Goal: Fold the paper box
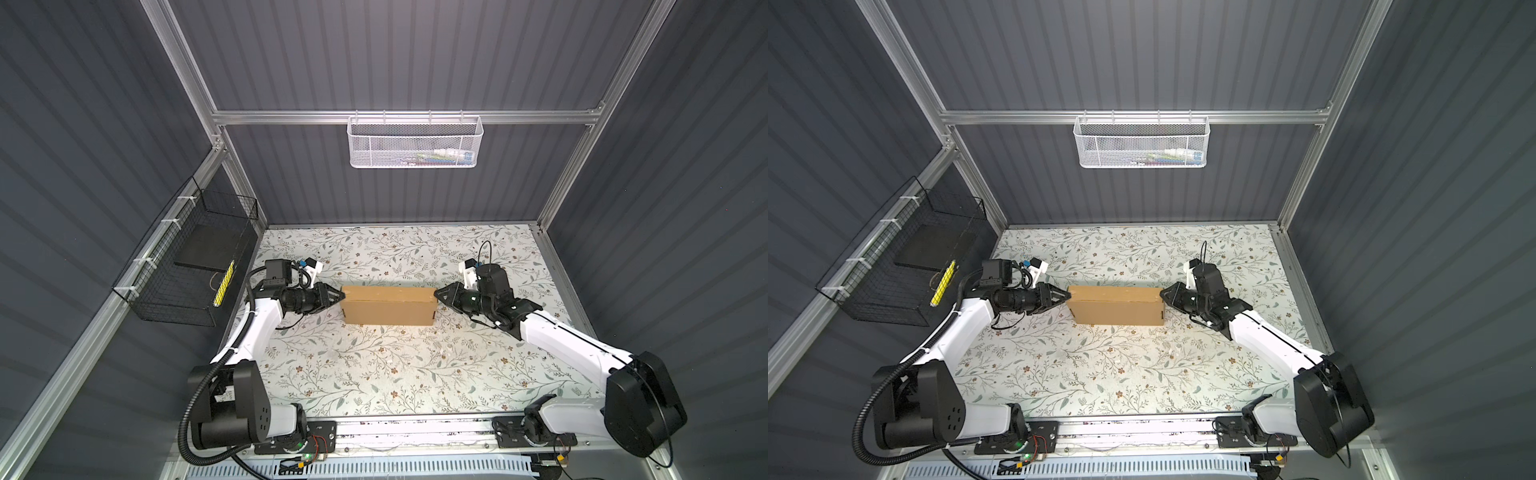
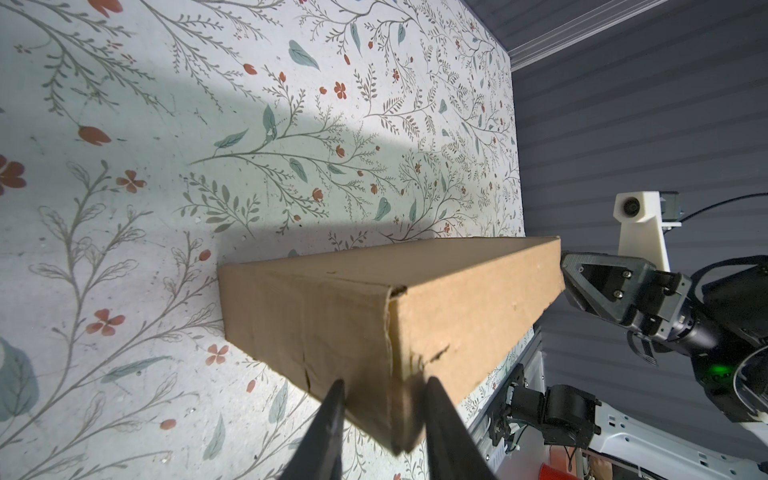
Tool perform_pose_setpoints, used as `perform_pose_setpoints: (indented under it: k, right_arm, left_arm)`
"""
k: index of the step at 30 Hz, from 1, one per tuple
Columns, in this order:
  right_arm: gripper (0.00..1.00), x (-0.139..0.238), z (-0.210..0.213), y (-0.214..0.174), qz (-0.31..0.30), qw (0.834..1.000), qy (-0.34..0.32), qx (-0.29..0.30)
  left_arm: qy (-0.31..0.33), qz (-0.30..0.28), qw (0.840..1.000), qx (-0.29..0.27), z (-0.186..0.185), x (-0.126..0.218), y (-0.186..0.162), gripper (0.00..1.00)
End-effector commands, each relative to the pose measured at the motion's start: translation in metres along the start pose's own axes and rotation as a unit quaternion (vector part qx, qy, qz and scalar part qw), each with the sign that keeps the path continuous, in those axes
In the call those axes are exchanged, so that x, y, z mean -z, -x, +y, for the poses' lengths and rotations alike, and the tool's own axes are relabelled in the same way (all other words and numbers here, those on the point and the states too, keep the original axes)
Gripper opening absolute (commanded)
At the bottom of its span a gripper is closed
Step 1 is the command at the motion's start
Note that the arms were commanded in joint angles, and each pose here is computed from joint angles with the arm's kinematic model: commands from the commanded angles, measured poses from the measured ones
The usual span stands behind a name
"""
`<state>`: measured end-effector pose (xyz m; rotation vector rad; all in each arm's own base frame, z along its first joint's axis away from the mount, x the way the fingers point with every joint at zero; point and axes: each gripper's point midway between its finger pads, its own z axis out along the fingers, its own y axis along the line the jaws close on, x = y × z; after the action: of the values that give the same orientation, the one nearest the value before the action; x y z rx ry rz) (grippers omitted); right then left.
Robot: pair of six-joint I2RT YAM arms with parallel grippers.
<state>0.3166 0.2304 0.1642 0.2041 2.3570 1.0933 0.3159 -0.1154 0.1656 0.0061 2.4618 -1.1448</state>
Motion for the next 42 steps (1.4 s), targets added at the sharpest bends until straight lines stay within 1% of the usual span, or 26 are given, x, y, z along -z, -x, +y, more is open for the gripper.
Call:
perform_pose_setpoints:
  k: [1,14,42]
  right_arm:
    - [0.22,-0.002,-0.032,-0.029,0.047,0.998,-0.046,-0.01]
    - [0.23,0.012,-0.032,-0.039,0.055,0.997,-0.047,0.009]
    - [0.23,0.031,-0.038,-0.062,0.065,0.997,-0.047,0.009]
  left_arm:
    - [0.012,0.011,1.0,0.004,0.008,0.0,-0.012,0.32]
    - [0.021,0.022,0.999,0.017,0.004,0.008,-0.029,0.31]
    - [0.013,0.028,0.998,0.051,0.0,0.013,-0.052,0.31]
